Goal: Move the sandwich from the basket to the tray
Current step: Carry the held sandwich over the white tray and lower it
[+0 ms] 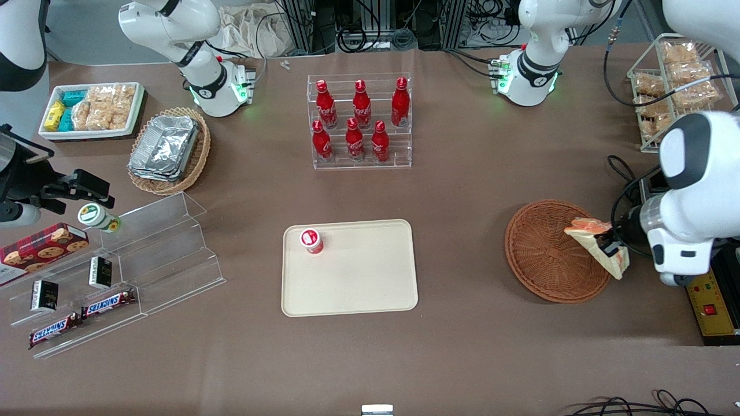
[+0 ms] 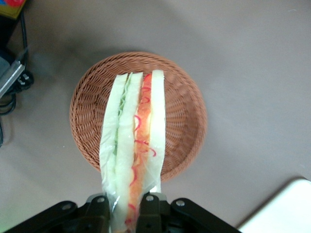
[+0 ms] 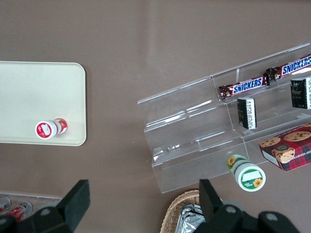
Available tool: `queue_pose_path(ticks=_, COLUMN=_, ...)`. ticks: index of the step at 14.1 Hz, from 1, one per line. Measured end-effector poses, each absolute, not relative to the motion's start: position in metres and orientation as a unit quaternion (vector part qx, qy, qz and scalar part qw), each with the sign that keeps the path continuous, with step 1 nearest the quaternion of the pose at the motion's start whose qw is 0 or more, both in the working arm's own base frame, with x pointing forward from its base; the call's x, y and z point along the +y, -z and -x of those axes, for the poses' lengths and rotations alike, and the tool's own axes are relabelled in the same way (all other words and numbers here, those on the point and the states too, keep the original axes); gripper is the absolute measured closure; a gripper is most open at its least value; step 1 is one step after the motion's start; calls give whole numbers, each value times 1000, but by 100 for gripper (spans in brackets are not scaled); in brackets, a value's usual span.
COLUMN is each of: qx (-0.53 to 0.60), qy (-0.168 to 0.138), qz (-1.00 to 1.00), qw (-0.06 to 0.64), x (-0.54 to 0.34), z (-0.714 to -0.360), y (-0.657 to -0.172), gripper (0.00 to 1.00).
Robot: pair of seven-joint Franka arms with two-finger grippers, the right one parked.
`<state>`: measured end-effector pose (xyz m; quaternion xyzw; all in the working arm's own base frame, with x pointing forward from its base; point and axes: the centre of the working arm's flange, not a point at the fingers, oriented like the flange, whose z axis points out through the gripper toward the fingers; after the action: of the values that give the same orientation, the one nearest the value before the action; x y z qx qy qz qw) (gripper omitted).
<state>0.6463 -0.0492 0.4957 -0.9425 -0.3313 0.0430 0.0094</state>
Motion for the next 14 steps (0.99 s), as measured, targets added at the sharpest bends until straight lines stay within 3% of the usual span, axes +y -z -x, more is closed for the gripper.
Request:
queue_pose_path(ticks=3, qx=-270, qy=-40, qz=962, qw=-10, x=-113, z=-639, y=-515, gripper=81)
queue_pose_path(ticks=7, qx=-153, qy=-54, qz=986, qw=-33, x=-232, z=-622, y=-482, gripper=81)
queue_pose_path(ticks=14, qx=-27, qy=-55, qz=997, qw=-47, x=-407, z=-590, y=-296, gripper=81)
